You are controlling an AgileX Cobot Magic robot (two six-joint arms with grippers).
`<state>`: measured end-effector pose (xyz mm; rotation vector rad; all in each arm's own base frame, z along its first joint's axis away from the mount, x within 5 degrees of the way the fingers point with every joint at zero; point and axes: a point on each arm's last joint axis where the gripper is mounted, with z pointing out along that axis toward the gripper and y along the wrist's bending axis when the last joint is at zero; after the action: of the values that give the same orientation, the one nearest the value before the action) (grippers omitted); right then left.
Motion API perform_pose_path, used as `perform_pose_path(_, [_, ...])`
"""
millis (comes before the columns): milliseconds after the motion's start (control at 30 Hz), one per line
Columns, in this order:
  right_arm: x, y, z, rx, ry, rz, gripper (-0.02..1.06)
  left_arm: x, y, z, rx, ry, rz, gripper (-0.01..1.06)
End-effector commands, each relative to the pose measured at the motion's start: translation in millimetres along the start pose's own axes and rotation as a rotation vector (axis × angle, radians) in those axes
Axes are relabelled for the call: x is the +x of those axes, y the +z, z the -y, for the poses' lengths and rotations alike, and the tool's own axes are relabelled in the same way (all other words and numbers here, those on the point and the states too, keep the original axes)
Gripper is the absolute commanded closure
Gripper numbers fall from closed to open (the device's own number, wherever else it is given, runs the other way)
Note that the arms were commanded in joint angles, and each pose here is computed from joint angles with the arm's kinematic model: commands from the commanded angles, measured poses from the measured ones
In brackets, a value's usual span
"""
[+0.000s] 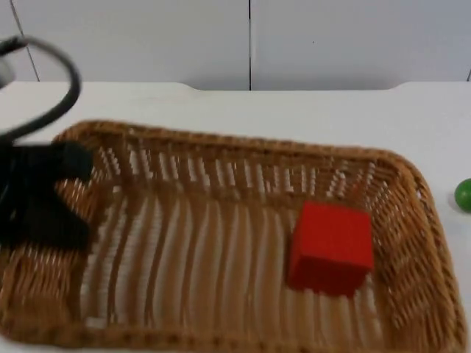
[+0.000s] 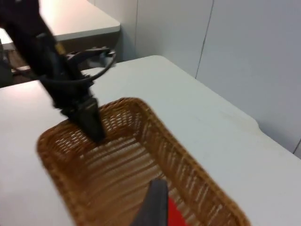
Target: Pick up the basket with the left hand and place the object to the left of the red cylinder into the basket with the right hand.
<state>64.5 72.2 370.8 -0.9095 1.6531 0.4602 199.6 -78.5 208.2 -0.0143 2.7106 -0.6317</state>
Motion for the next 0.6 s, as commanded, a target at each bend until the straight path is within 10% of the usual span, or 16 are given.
perform_pose_path(0, [0.1,0.0,0.3,0.006,-0.010,0.017,0.29,-25.4,3.7,-2.9,-0.010,-0.006,0.038,1.05])
perform_pose_path(567, [1.0,0.1,0.3,0.006,0.030,0.008,0.29,-117.8,97.2,-120.5,-0.047,-0.082,-0.058,1.05])
